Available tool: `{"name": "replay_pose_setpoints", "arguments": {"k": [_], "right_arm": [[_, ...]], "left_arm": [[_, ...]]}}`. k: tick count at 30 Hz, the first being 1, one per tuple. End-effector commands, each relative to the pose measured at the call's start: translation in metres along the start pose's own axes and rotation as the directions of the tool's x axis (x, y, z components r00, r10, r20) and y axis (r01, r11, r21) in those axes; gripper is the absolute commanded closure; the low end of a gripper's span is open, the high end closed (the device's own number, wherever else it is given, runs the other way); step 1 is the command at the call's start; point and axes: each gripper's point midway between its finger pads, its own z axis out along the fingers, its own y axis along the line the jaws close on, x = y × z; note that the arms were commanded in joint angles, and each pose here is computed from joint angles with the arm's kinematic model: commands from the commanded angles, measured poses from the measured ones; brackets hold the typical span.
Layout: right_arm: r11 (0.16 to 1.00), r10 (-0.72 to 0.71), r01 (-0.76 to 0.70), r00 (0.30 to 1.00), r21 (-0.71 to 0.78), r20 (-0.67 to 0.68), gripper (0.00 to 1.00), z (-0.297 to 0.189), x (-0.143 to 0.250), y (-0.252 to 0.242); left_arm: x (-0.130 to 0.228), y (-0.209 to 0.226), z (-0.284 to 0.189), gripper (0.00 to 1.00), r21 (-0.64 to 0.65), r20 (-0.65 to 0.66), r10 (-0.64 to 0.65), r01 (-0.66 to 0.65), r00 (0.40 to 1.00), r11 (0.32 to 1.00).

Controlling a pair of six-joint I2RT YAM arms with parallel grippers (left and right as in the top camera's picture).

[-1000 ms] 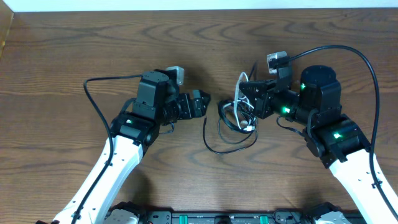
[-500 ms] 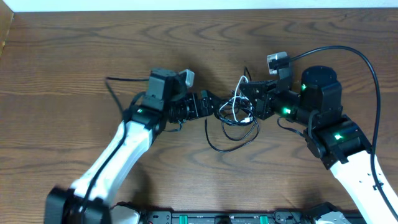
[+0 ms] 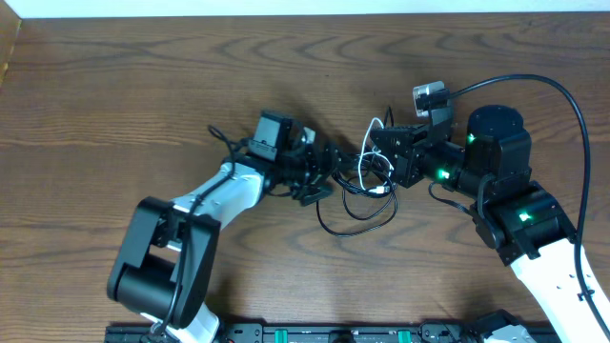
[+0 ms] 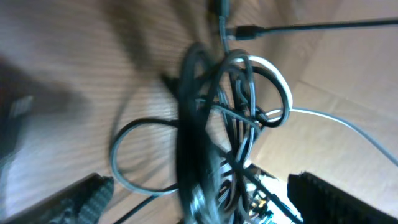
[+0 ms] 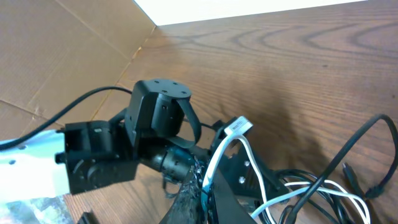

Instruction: Untangle cables

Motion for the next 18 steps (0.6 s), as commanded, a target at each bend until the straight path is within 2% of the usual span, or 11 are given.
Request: {"name": "replay_pose_setpoints", "arguments": {"k": [1,4,7,13,18], "right_arm": [[1.000,-0.022,0.022,1.000,0.001,0.012,0.99,-0.005,-0.003,0.002],[1.000,-0.015,0.015,1.000,0.006,0.000,0.99,-0.006,0.000,0.001],[1.000,-0.018,0.018,1.000,0.012,0.002,0.99,-0.010,0.000,0.001],[0.992,-0.022,0.008,0.993,0.124,0.114,0.99,-0.044,-0.021,-0.018],[0.965,-0.026,-0.034,0.974,0.259,0.225,0.99,-0.088,-0.035,-0.038]], "left_arm": [[0.001,-0.005,0.013,0.28,0.013,0.007,-0.029,0.029,1.000,0.999],[-0.012,-0.003,0.016,0.65,-0.020,0.102,0.000,0.002,0.995,1.000],[-0.027,0.007,0.012,0.92,-0.074,0.177,0.047,-0.034,0.983,0.997],[-0.046,0.014,0.001,0.92,-0.123,0.246,0.133,-0.106,0.960,0.987],[-0.051,0.016,-0.003,0.92,-0.159,0.237,0.273,-0.239,0.932,0.958]]}}
